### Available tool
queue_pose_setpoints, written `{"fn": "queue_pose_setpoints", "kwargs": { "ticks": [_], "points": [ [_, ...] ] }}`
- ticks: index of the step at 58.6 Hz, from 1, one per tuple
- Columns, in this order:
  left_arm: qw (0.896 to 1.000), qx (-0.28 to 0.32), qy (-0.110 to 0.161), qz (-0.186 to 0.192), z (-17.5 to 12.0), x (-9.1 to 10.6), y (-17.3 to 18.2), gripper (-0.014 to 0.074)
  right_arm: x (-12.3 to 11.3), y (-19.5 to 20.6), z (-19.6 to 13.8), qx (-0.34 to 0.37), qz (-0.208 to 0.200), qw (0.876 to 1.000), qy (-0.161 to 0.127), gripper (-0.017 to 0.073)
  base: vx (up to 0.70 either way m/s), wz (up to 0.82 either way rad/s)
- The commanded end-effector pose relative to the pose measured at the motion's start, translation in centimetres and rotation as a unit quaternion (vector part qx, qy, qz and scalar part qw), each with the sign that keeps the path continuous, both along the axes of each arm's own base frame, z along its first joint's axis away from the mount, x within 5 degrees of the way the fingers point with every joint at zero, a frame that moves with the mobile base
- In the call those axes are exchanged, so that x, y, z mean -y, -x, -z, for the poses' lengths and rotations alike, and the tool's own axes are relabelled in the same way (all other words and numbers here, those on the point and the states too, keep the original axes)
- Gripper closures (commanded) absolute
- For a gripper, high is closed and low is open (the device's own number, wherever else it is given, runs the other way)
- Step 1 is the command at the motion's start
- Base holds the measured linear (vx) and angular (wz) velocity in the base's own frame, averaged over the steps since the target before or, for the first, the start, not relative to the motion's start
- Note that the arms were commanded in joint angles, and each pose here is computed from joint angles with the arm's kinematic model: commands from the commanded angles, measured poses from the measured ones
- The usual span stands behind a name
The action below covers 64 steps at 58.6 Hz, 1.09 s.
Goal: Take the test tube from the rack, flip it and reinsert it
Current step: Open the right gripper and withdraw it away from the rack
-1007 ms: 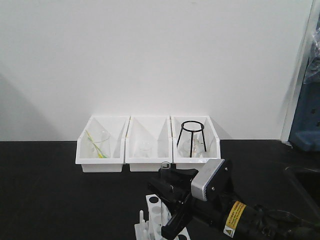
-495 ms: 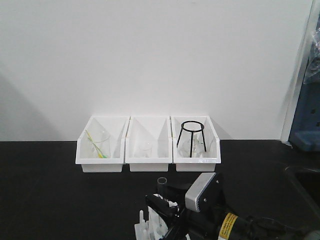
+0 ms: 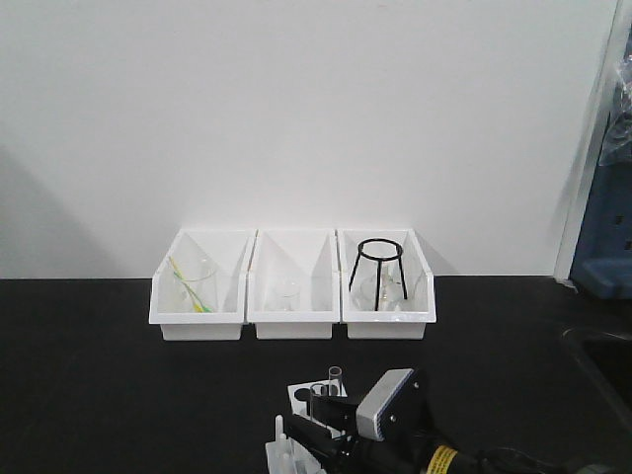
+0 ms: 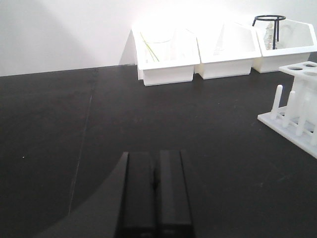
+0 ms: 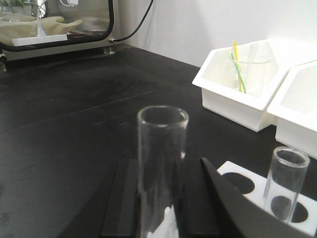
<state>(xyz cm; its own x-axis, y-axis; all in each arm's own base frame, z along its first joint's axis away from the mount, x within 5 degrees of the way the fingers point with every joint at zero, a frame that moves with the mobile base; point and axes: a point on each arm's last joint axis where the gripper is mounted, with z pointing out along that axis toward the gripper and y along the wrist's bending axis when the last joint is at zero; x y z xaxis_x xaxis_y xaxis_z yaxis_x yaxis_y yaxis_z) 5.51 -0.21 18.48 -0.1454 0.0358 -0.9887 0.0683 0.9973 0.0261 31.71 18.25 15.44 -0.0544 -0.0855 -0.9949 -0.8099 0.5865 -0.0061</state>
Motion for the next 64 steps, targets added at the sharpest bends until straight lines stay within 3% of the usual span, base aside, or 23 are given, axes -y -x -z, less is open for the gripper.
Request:
{"fn": "queue_pose_setpoints", "kwargs": {
  "ticks": [1, 14, 22, 30, 35, 41, 50, 55, 64],
  "points": [
    [0.999, 0.045, 0.011, 0.007, -0.9, 0.1, 0.0, 0.0599, -0.1, -0.3, -3.1, 0.061, -0.005, 0.997, -0.053, 0.0314, 0.00, 0.00],
    [0.999, 0.045, 0.011, 0.007, -0.9, 0.1, 0.0, 0.0599, 0.0, 0.0, -4.4, 0.068, -0.009, 0.994, -0.081, 0.0103, 0.00, 0.00],
    [0.999, 0.045, 0.011, 0.007, -0.9, 0.1, 0.0, 0.0599, 0.4, 0.6, -7.4, 0.072, 0.000, 0.992, -0.099, 0.0102, 0.00, 0.00],
    [0.999, 0.045, 0.011, 0.007, -0.9, 0.1, 0.0, 0.0599, 1.4, 2.0, -11.9, 0.060, 0.024, 0.993, -0.103, 0.0193, 0.00, 0.00],
    [0.999, 0.045, 0.011, 0.007, -0.9, 0.1, 0.0, 0.0599, 2.4, 3.4, -14.5, 0.042, 0.050, 0.994, -0.092, 0.0334, 0.00, 0.00],
    [0.999, 0.045, 0.011, 0.007, -0.9, 0.1, 0.0, 0.0599, 3.8, 5.6, -17.4, 0.023, 0.083, 0.993, -0.086, 0.0571, 0.00, 0.00],
    [0.999, 0.045, 0.011, 0.007, -0.9, 0.1, 0.0, 0.0599, 6.4, 10.0, -18.4, 0.008, 0.125, 0.989, -0.075, 0.0575, 0.00, 0.00],
    [0.999, 0.045, 0.011, 0.007, -0.9, 0.1, 0.0, 0.0599, 7.7, 12.5, -16.9, -0.005, 0.143, 0.988, -0.060, 0.0574, 0.00, 0.00],
    [0.999, 0.045, 0.011, 0.007, -0.9, 0.1, 0.0, 0.0599, 9.3, 15.8, -15.5, -0.001, 0.151, 0.987, -0.059, 0.0573, 0.00, 0.00]
  ]
}}
